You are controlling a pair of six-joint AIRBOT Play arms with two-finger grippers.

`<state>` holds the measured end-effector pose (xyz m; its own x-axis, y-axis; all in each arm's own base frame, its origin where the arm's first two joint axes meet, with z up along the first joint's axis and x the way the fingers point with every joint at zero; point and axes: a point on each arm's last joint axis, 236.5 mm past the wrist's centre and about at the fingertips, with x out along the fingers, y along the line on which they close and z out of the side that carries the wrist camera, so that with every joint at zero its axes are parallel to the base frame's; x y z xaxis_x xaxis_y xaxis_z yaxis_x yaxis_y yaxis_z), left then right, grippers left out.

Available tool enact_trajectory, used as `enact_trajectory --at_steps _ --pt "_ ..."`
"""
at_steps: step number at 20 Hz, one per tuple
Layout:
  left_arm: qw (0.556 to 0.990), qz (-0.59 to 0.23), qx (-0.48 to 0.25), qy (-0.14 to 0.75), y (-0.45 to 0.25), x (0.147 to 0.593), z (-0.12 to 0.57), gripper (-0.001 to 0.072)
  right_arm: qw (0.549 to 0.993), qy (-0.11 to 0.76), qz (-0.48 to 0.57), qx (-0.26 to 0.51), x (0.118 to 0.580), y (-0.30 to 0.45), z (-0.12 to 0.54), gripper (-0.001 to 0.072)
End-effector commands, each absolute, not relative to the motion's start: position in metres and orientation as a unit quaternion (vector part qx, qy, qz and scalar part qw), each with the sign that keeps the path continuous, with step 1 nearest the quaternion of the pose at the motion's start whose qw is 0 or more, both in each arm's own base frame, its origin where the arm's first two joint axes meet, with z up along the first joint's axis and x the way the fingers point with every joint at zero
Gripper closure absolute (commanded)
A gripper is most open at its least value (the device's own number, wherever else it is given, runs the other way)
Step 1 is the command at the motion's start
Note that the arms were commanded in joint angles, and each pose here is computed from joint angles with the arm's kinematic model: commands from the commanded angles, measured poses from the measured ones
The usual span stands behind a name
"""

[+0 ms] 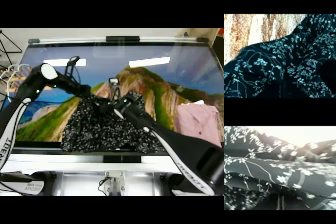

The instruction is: Fold the shirts.

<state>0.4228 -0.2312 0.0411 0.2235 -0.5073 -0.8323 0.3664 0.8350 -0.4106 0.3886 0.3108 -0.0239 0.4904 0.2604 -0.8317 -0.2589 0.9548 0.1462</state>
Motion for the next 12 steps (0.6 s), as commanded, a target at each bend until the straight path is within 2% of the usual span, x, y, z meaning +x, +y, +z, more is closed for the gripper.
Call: enact_trajectory --at_steps 1,5,8,10,12 --pt "0.778 -0.288 -0.057 0.556 -0.232 0.421 0.042 0.0656 0.871 0.465 0.142 -0.075 0.388 0.28 0.006 0.0652" --pt "0.771 -0.313 -0.026 0.555 -0.232 0.414 0.047 0.0655 0.873 0.437 0.204 -0.076 0.374 0.276 0.063 0.0653" --pt "0.755 -0.355 0.018 0.551 -0.232 0.399 0.073 0.0655 0.883 0.402 0.24 -0.031 0.362 0.253 0.126 0.0654" --pt "0.757 -0.379 0.011 0.531 -0.241 0.395 0.105 0.0655 0.871 0.412 0.265 0.01 0.347 0.235 0.149 0.0654" --pt "0.759 -0.419 -0.03 0.498 -0.265 0.392 0.139 0.0655 0.849 0.435 0.297 0.043 0.333 0.224 0.157 0.0655"
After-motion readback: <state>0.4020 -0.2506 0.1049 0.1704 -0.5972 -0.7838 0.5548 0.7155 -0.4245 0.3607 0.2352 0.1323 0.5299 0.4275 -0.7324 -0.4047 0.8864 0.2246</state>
